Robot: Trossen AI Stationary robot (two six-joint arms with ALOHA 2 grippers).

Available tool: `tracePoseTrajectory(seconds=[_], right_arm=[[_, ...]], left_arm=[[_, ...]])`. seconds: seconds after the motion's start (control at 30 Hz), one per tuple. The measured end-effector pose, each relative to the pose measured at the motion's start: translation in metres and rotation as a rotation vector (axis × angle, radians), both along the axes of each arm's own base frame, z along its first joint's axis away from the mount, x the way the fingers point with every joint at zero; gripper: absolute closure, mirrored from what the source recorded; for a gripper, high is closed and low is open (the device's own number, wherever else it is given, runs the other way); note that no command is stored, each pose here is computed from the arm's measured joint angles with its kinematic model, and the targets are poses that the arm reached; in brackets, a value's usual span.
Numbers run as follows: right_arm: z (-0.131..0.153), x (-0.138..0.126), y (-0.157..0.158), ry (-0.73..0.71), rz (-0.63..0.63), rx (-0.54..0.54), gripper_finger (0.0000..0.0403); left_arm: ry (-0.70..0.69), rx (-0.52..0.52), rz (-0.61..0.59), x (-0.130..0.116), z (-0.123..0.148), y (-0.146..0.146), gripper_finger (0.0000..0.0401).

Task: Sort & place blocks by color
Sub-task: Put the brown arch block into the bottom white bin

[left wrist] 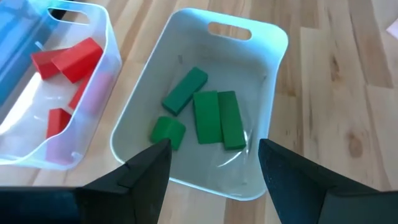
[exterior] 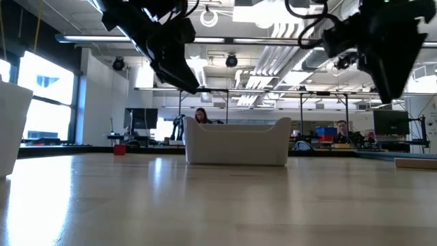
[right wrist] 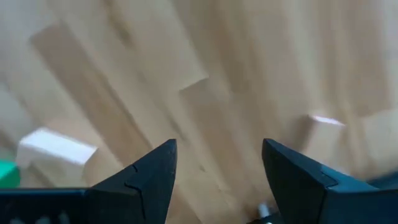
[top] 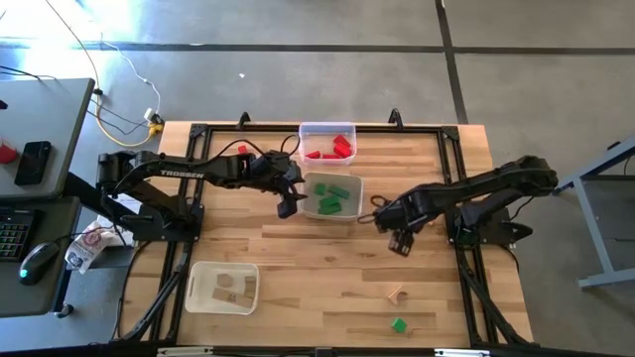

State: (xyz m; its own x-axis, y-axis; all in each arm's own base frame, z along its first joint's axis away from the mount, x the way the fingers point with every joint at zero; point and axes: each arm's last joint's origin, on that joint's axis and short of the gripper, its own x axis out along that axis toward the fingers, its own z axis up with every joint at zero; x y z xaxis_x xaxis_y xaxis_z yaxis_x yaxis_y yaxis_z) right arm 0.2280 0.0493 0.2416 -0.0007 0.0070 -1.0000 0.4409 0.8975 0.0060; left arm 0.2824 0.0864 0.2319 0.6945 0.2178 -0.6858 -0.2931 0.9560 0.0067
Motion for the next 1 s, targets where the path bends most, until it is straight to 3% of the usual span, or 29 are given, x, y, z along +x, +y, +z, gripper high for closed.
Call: tracePoseTrajectory(seconds=[0.13,0.43,0.63,1.0], right_arm=[[-0.017,-0.002,0.016,-0.03,0.119,0.065,0.0181],[-0.028,-0.007,0.059,-0.165,0.331,0.086,0.0181],[-0.025,-0.009,0.083,-0.268,0.352,0.112,0.0181],[-0.026,-0.027,0.116,-0.348,0.485,0.021,0.0181]], left_arm=[[0.008,0.017,0.018,0.0,0.0,0.0,0.0172],[0.017,-0.003,0.04,-0.001,-0.001,0.0,0.0172],[0.012,-0.018,0.055,-0.001,-0.001,0.0,0.0172],[-0.013,-0.091,0.129,-0.001,-0.001,0.0,0.0172]])
